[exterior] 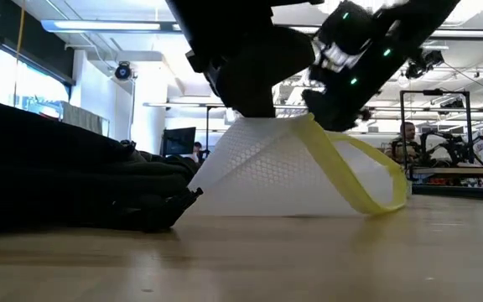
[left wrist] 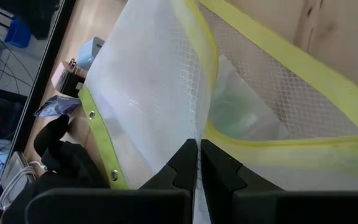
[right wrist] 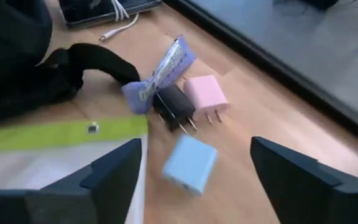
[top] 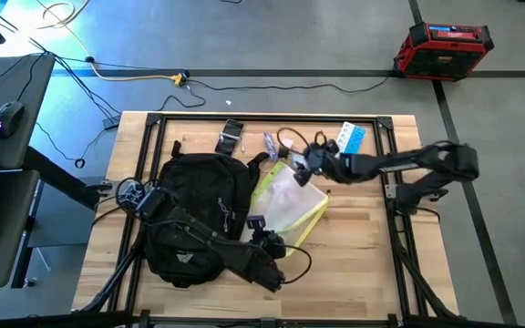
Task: Unpack backpack
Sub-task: Put the blue charger adapter into the green zip bag
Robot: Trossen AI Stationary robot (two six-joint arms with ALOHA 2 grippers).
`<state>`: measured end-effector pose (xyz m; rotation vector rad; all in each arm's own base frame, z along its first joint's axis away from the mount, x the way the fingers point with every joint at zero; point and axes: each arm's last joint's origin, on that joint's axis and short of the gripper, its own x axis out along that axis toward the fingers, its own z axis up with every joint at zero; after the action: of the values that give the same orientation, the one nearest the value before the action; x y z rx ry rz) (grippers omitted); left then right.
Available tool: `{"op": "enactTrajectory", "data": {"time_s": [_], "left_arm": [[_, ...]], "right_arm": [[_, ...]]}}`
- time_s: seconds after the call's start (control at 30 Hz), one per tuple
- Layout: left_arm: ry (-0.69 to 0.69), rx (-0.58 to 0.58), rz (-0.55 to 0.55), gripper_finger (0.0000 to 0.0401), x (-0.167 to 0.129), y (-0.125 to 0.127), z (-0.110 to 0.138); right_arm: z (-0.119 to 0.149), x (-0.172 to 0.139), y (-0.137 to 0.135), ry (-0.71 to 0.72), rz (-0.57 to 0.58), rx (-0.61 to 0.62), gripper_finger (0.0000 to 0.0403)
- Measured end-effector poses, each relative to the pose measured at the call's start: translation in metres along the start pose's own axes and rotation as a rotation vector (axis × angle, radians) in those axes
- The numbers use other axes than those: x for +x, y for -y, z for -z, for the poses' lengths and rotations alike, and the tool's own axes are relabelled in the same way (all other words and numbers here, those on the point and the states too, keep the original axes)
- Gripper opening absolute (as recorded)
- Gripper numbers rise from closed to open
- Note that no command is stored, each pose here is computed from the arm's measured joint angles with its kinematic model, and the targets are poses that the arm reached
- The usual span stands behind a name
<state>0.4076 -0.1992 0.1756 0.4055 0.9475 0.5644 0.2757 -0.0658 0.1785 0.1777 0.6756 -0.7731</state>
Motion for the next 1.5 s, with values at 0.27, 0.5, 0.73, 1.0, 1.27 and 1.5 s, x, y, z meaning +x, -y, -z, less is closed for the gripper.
{"op": "enactTrajectory", "data": {"time_s": [0.27, 0.5, 0.73, 1.0, 1.27, 1.5], "left_arm": [[0.007, 0.002, -0.006, 0.0, -0.001, 0.001, 0.0], [0.008, 0.0, -0.008, 0.0, -0.001, 0.001, 0.0], [0.007, -0.003, -0.009, 0.0, 0.0, 0.0, 0.0], [0.009, -0.019, -0.012, 0.0, 0.0, 0.0, 0.0], [0.033, -0.029, -0.046, 0.0, -0.001, 0.0, 0.0], [0.065, -0.078, -0.089, 0.0, -0.002, -0.003, -0.002]], "right_arm": [[0.025, 0.067, -0.001, -0.053, -0.007, 0.025, 0.0314], [0.046, 0.093, 0.0, -0.087, 0.081, 0.064, 0.0303], [0.046, 0.08, -0.008, -0.118, 0.058, 0.005, 0.0174], [0.029, -0.011, -0.009, -0.189, 0.046, -0.198, 0.0174], [0.05, -0.13, -0.049, -0.068, -0.305, -0.263, 0.0174], [0.104, -0.177, -0.109, 0.011, -0.597, -0.327, 0.0174]]}}
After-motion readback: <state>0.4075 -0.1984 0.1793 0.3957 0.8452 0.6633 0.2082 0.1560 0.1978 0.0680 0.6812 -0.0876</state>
